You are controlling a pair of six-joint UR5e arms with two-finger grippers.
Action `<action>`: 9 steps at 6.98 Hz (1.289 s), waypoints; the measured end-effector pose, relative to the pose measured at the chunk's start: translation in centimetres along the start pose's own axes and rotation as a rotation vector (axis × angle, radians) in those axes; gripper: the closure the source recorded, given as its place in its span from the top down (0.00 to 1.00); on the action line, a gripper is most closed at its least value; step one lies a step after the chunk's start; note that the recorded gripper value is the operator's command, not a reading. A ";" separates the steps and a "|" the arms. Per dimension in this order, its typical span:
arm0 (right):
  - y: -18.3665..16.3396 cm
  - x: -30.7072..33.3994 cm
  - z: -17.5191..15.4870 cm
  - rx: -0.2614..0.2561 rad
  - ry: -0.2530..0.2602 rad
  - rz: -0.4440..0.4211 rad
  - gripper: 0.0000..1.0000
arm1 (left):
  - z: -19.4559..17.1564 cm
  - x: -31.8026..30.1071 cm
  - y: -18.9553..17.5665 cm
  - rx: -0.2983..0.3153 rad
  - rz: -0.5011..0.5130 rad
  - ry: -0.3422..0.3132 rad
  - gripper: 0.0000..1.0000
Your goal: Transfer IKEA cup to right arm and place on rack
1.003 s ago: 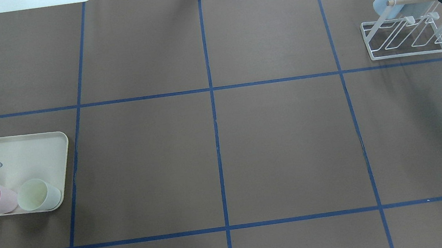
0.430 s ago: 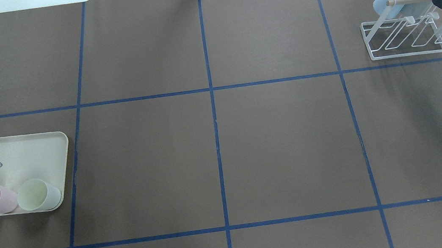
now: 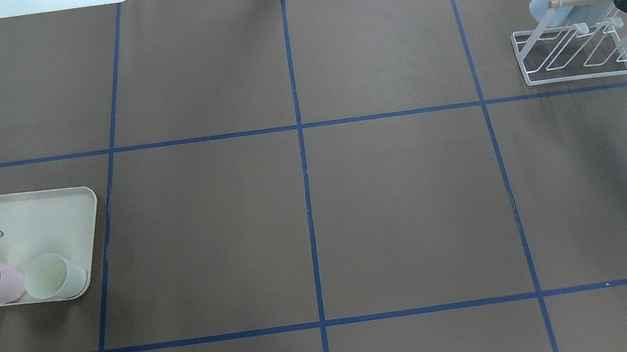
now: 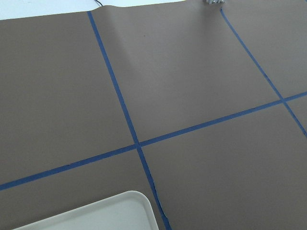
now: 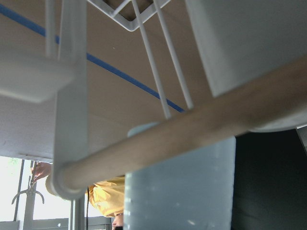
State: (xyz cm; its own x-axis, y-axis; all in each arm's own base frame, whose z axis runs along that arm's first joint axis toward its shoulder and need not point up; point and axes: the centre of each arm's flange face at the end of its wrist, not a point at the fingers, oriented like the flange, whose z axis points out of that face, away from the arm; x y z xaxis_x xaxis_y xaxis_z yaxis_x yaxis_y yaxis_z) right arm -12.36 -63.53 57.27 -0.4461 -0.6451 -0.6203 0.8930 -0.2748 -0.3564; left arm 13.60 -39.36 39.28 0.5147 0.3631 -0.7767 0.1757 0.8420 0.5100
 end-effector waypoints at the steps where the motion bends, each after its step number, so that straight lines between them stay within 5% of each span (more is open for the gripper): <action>1: -0.2 0.1 -0.1 -0.001 0.001 -0.002 0.00 | 0.0 0.0 0.0 0.000 0.000 0.000 1.00; 3: -0.6 0.2 -0.1 -0.001 0.002 -0.003 0.08 | 0.1 0.0 0.0 -0.001 -0.001 -0.001 1.00; 6: -1.2 0.3 -0.2 -0.008 0.004 -0.010 0.46 | 0.1 -0.1 0.0 -0.001 -0.001 -0.001 1.00; 7: -1.2 0.3 -0.2 -0.012 0.003 -0.012 0.70 | 0.1 -0.1 0.0 -0.001 -0.001 -0.001 1.00; 9: -1.2 0.3 -0.2 -0.028 0.000 -0.016 0.80 | 0.1 0.0 0.0 -0.001 -0.001 -0.001 1.00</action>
State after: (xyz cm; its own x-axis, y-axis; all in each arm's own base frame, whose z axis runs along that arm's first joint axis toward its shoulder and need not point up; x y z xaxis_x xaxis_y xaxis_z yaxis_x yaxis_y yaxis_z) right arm -13.58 -63.25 57.38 -0.4599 -0.6407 -0.6148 0.8840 -0.2651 -0.3851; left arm 13.63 -39.41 39.34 0.5151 0.3624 -0.7768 0.1755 0.8424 0.5094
